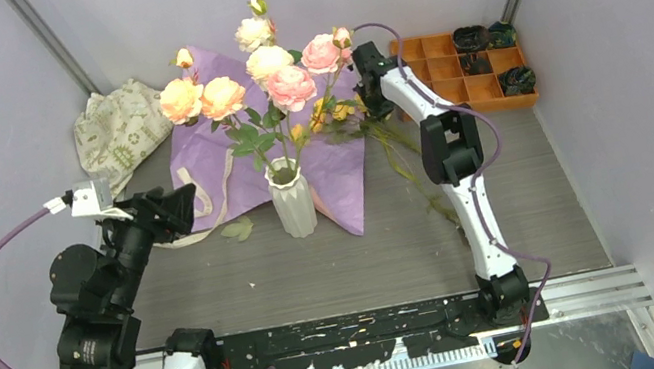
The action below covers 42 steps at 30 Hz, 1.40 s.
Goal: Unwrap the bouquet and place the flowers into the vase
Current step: Pick up the fake flower from the wrapping paper, then insert the fake flower into the vase.
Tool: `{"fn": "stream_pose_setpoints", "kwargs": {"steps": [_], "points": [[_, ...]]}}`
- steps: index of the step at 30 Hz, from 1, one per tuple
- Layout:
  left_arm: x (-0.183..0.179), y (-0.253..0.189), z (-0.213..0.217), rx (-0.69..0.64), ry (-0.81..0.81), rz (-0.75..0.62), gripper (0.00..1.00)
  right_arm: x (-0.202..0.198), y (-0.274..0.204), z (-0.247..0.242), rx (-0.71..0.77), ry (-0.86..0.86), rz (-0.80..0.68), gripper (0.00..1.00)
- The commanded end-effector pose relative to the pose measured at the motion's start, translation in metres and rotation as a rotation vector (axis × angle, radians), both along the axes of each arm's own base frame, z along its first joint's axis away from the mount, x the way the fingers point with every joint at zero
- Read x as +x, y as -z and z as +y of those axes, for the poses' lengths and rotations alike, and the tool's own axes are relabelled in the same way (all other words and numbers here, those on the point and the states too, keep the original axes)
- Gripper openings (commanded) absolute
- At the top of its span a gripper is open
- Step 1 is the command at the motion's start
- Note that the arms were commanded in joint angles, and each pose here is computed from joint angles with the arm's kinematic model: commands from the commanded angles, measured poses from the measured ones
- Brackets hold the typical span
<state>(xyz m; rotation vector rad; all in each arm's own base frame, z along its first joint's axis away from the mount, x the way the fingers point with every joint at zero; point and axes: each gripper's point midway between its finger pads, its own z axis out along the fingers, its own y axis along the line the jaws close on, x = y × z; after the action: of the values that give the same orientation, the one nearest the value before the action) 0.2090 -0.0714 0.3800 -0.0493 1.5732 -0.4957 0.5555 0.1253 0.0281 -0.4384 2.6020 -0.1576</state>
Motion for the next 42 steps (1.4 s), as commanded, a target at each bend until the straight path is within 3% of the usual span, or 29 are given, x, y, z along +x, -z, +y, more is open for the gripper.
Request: {"fn": "stream_pose_setpoints", "kwargs": {"steps": [1,4,12,21,25,32,42], "points": [[-0.009,-0.023,0.005,-0.009,-0.013,-0.081,0.66,-0.01,-0.029,0.01,0.098,0.04,-0.02,0.07],[-0.016,-0.027,0.006,-0.011,-0.015,-0.093,0.66,-0.016,-0.063,0.009,0.123,0.076,-0.074,0.01],[-0.029,-0.036,0.005,-0.033,0.001,-0.126,0.66,-0.058,-0.196,-0.006,0.234,0.155,-0.329,0.01],[-0.045,-0.047,0.006,-0.057,0.013,-0.165,0.66,-0.137,-0.335,-0.03,0.352,0.227,-0.642,0.01],[-0.05,-0.049,0.006,-0.062,0.019,-0.171,0.66,-0.177,-0.407,-0.036,0.496,0.244,-0.857,0.01],[-0.055,-0.053,0.005,-0.079,0.027,-0.183,0.66,-0.26,-0.523,-0.007,0.894,0.013,-1.156,0.01],[-0.059,-0.06,0.003,-0.098,0.042,-0.194,0.66,-0.334,-0.597,0.029,1.196,-0.347,-1.306,0.01]]}}
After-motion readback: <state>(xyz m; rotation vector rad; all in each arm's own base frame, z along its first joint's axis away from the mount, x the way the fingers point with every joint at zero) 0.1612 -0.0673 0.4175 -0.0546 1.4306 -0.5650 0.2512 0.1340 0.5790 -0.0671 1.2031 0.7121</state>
